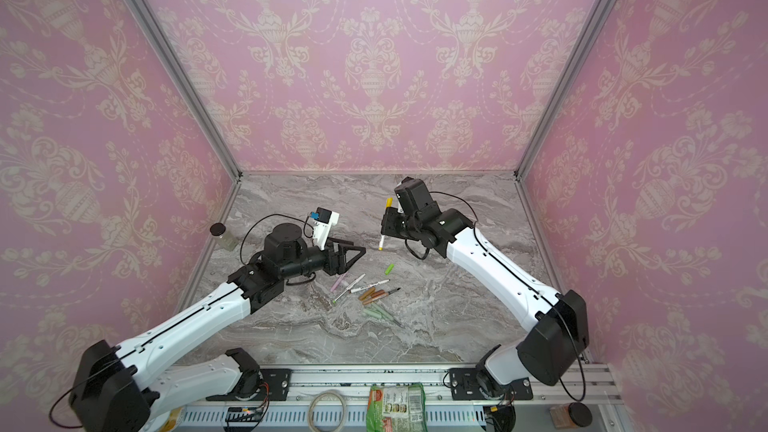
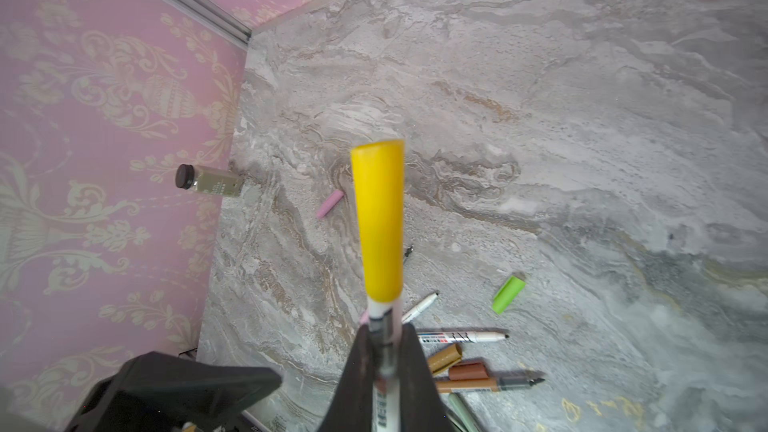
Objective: Insert the pens into the pen caps
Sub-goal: 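Carry the capped marker away from the left gripper with the right gripper, then lower the capped marker onto the table and open the right gripper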
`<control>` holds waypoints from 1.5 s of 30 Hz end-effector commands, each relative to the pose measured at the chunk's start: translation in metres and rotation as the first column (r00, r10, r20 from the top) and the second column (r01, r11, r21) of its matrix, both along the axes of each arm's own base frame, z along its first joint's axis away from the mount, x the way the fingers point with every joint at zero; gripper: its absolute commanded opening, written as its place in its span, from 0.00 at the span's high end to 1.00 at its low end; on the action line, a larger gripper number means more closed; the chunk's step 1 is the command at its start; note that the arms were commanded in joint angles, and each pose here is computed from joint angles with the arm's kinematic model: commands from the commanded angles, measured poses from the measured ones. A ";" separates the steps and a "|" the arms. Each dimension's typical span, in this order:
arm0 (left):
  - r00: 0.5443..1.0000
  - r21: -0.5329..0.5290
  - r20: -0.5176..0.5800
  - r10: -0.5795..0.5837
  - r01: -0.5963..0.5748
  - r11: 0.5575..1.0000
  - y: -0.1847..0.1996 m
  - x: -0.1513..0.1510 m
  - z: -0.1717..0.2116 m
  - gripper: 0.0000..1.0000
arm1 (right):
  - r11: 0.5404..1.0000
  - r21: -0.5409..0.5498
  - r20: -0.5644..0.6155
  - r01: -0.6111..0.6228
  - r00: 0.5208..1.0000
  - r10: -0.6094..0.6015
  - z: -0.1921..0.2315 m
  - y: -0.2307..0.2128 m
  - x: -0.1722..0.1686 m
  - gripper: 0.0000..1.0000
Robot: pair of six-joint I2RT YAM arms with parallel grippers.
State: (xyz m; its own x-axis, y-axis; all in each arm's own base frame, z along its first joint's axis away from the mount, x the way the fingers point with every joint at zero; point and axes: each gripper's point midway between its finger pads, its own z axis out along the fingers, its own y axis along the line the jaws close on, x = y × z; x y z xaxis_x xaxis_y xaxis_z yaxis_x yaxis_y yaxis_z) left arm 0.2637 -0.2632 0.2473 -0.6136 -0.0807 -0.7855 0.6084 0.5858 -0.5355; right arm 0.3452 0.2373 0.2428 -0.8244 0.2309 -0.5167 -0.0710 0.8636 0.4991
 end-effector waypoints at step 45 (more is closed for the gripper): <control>0.987 0.142 0.111 0.120 -0.135 0.981 0.045 0.018 -0.013 0.01 | 0.913 -0.364 -0.510 -0.183 0.860 -0.031 -0.215 -0.091 0.053 0.92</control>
